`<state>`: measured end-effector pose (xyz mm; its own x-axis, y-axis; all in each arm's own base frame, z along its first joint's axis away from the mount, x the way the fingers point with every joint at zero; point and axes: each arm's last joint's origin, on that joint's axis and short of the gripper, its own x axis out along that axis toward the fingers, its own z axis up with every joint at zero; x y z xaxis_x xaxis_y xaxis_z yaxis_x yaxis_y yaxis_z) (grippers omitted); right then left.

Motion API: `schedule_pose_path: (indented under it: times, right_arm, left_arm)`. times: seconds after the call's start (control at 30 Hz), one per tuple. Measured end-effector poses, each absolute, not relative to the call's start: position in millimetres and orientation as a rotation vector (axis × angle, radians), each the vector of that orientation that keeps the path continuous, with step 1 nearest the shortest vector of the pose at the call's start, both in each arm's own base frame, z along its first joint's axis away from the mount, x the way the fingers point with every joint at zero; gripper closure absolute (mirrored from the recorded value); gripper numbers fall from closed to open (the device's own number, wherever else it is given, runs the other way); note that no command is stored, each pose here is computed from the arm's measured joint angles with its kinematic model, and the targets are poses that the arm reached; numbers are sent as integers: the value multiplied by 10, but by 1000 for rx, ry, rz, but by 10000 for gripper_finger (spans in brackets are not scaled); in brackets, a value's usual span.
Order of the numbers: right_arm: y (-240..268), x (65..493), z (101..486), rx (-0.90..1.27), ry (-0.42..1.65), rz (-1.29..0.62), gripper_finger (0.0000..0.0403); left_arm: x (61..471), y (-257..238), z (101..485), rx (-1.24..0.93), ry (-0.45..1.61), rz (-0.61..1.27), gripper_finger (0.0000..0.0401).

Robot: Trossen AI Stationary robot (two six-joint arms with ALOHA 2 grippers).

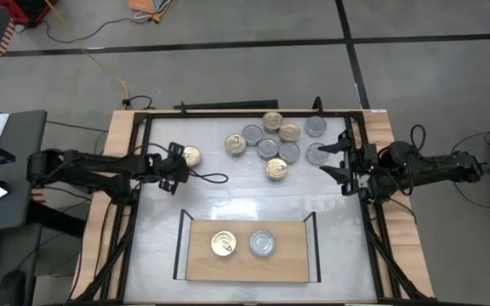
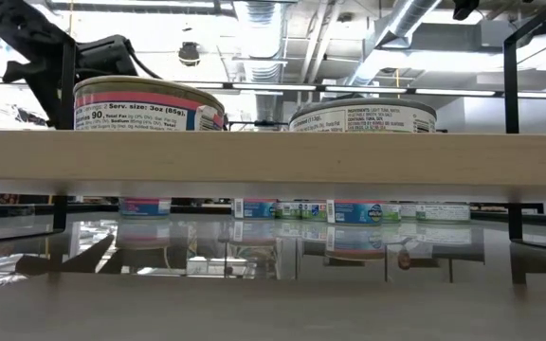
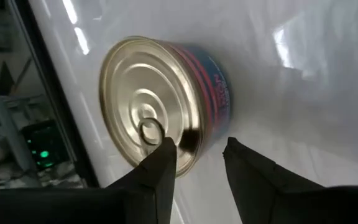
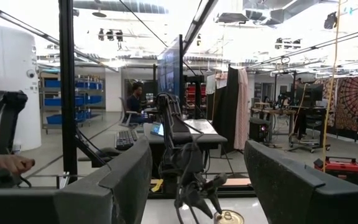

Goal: Stack canned seafood by type on shelf
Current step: Stack the blue tuna can on top of the blue tuna can on the shelf

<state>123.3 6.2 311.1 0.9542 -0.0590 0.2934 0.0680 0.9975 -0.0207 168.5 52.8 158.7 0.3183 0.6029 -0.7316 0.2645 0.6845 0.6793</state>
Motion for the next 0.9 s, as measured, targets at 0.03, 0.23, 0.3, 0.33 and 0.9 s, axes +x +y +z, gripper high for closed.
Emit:
schedule_pose_path:
  times: [0.03, 0.23, 0.3, 0.33, 0.9]
  right_arm:
    - [62, 1233, 3111, -31, -297, -64, 121]
    - [62, 1233, 3111, -35, -297, -65, 121]
    - [62, 1233, 3111, -35, -297, -66, 121]
    - [62, 1233, 3111, -35, -297, -66, 121]
    - [62, 1232, 3115, -36, -301, -66, 121]
  left_arm:
    - [1688, 520, 1590, 839, 1263, 268, 279]
    - [1684, 481, 1581, 804, 1259, 269, 330]
    - [1687, 478, 1585, 780, 1250, 278, 357]
    - [1688, 478, 1587, 763, 1244, 287, 373]
    - [1642, 335, 1581, 500, 1274, 56, 401]
